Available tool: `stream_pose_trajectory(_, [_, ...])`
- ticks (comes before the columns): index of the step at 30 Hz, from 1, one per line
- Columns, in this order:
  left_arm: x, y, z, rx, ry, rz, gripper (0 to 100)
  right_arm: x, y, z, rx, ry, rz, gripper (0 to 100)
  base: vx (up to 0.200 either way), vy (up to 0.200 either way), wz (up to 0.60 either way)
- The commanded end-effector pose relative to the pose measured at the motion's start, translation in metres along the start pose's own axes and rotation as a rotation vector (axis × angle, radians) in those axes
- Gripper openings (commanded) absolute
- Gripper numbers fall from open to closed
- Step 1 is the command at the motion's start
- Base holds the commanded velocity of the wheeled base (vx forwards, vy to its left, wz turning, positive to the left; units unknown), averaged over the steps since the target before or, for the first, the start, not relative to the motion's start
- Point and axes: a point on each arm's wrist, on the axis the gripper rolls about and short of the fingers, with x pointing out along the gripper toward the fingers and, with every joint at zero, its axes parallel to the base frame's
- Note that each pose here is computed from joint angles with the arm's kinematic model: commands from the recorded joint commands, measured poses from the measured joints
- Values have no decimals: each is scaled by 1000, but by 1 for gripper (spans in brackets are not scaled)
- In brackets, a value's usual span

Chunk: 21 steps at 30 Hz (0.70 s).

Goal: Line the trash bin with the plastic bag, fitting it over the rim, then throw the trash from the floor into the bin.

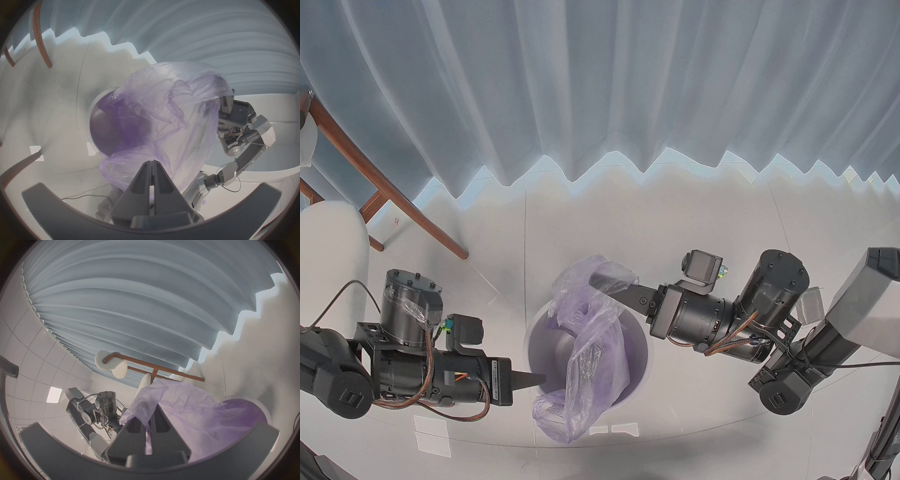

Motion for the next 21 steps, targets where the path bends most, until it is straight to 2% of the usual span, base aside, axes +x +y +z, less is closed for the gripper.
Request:
stream_pose_trajectory(1, [12,9,-10,-17,55,25,0,-3,4,1,-2,-3,1,0,0,0,0])
stream_pose_trajectory(2, [13,9,-9,-12,55,23,100,-3,3,2,-2,-4,0,0,0,0,0])
stream_pose_trajectory(5, [18,14,-13,34,63,39,100,-3,3,2,-2,-4,0,0,0,0,0])
stream_pose_trajectory(8, [28,22,-19,113,88,93,100,-3,4,2,-3,-4,2,0,0,0,0])
stream_pose_trajectory(10, [34,27,-23,134,111,110,100,-3,6,3,-5,-6,6,0,0,0,0])
stream_pose_trajectory(13, [39,28,-22,146,99,103,100,-4,6,2,-3,-4,4,0,0,0,0])
stream_pose_trajectory(18, [47,35,-23,189,14,74,100,-7,11,4,-12,-15,14,0,0,0,0])
stream_pose_trajectory(21, [50,53,-29,253,-58,83,100,-11,16,7,-14,-20,18,0,0,0,0])
